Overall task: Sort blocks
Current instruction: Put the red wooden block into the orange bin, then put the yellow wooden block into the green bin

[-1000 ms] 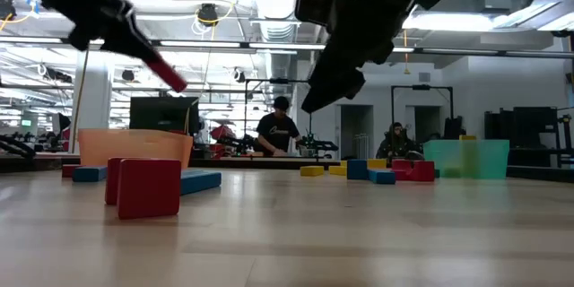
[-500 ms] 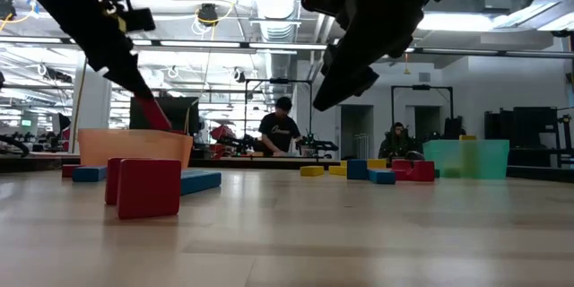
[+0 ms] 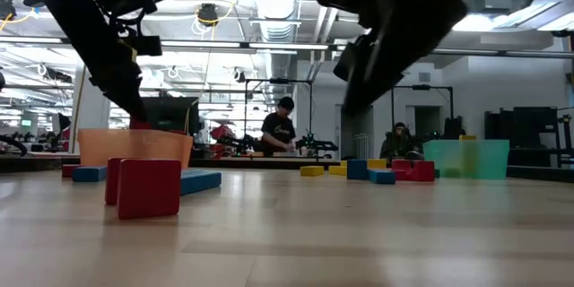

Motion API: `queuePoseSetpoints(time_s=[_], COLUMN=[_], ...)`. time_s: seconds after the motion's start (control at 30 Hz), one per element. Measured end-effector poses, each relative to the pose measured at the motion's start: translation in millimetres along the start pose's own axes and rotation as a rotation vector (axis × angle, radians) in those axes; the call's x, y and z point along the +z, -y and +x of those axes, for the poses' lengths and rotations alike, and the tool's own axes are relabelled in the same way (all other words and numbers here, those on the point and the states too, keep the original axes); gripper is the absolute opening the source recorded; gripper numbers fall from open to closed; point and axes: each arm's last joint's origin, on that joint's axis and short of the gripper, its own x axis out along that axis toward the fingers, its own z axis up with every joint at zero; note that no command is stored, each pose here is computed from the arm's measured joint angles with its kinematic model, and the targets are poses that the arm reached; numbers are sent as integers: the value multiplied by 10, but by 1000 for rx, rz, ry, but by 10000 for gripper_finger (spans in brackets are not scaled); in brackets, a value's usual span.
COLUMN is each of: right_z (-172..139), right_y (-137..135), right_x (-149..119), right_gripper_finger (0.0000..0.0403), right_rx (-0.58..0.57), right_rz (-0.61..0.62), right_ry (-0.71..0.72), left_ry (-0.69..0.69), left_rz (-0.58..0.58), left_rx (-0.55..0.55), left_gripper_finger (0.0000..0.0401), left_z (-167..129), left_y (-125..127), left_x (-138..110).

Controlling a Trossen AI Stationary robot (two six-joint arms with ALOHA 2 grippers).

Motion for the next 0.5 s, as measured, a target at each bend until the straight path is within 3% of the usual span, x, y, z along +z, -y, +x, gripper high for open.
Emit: queuePoseSetpoints(time_s=[0.5], right_z=[30], right_y=[-338], right_x=[-89], right_gripper_finger=[224], right_rx=[62], right_rz=[-94], right_ry=[-28], left_ry=[113], left_rz=[-38], left_rx=[-35], left_gripper_finger=[175], left_z=[-116], left_y=[-29], left_x=[126])
